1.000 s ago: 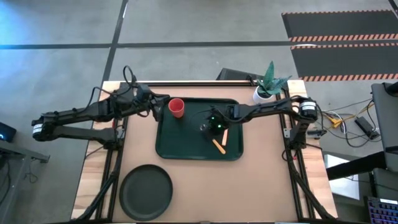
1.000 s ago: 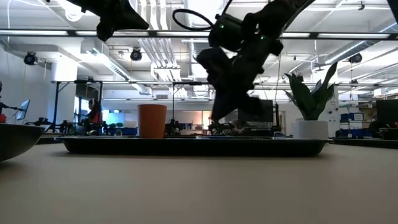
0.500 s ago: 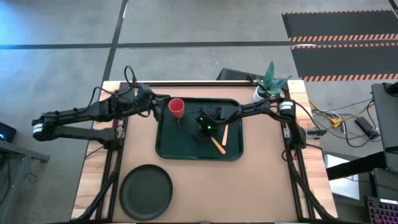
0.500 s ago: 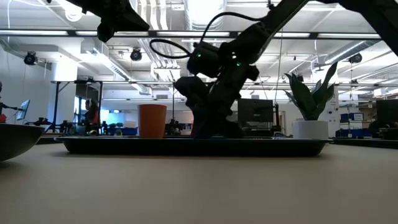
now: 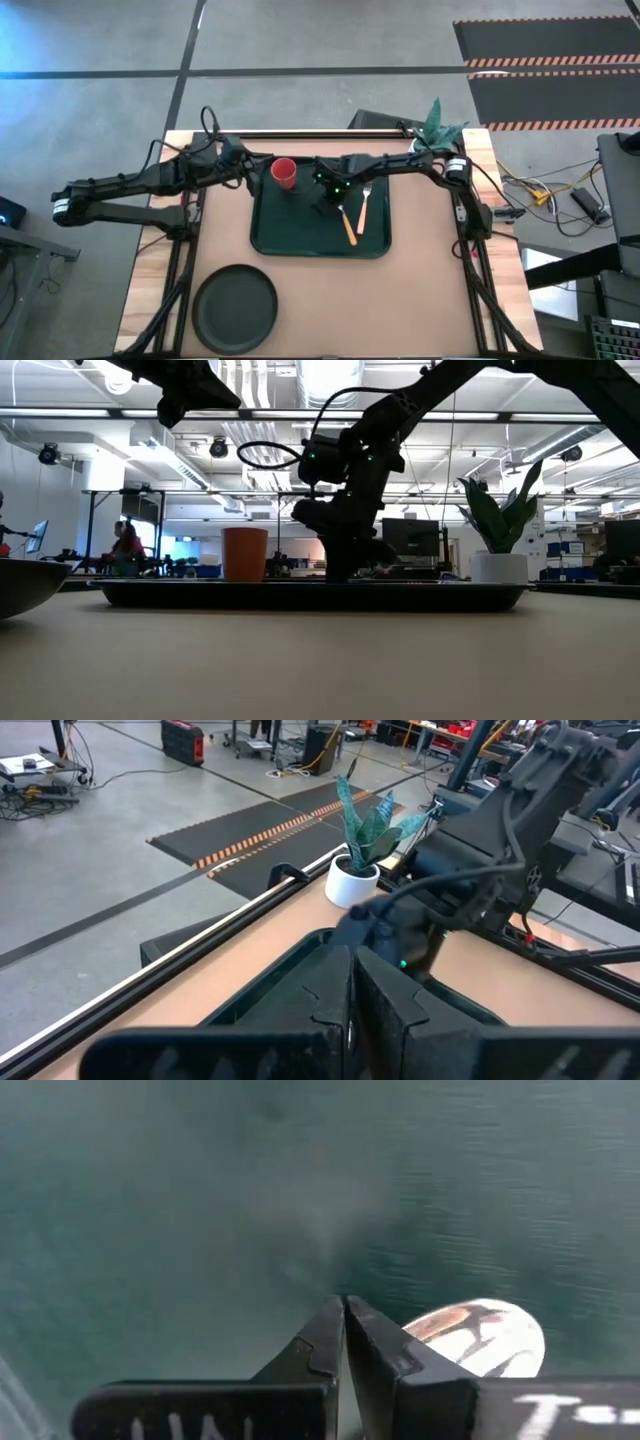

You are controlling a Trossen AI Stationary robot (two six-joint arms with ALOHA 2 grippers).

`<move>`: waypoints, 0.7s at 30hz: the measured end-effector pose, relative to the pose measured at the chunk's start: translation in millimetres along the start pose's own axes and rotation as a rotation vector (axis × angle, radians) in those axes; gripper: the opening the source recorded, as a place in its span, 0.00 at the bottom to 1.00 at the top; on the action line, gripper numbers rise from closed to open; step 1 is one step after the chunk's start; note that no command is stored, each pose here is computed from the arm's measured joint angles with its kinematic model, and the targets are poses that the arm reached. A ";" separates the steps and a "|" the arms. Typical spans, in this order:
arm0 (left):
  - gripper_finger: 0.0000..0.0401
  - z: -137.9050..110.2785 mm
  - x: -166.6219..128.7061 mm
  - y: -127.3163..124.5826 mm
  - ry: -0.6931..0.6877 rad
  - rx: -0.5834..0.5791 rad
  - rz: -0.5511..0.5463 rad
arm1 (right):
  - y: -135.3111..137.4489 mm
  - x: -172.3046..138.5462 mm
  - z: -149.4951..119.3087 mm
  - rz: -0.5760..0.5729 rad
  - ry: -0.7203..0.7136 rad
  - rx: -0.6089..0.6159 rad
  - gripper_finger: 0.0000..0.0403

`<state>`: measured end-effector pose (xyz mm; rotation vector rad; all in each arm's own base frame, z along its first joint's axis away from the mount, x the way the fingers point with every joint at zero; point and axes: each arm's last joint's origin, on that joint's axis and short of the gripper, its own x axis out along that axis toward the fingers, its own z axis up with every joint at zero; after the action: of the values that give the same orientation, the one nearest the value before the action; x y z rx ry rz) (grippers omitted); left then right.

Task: Pick and place plate/cup/fork/spoon on tray
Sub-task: Put the brown spoon on the black tray

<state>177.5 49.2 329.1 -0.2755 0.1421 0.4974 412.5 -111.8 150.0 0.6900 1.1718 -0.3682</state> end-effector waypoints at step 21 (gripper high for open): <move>0.00 -1.6 0.1 0.5 0.012 0.003 0.003 | -35.5 -9.4 2.5 -0.102 0.087 -0.020 0.02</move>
<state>177.2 49.2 327.5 -0.2751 0.1549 0.4990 389.5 -140.5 148.6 0.6352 1.2947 -0.4146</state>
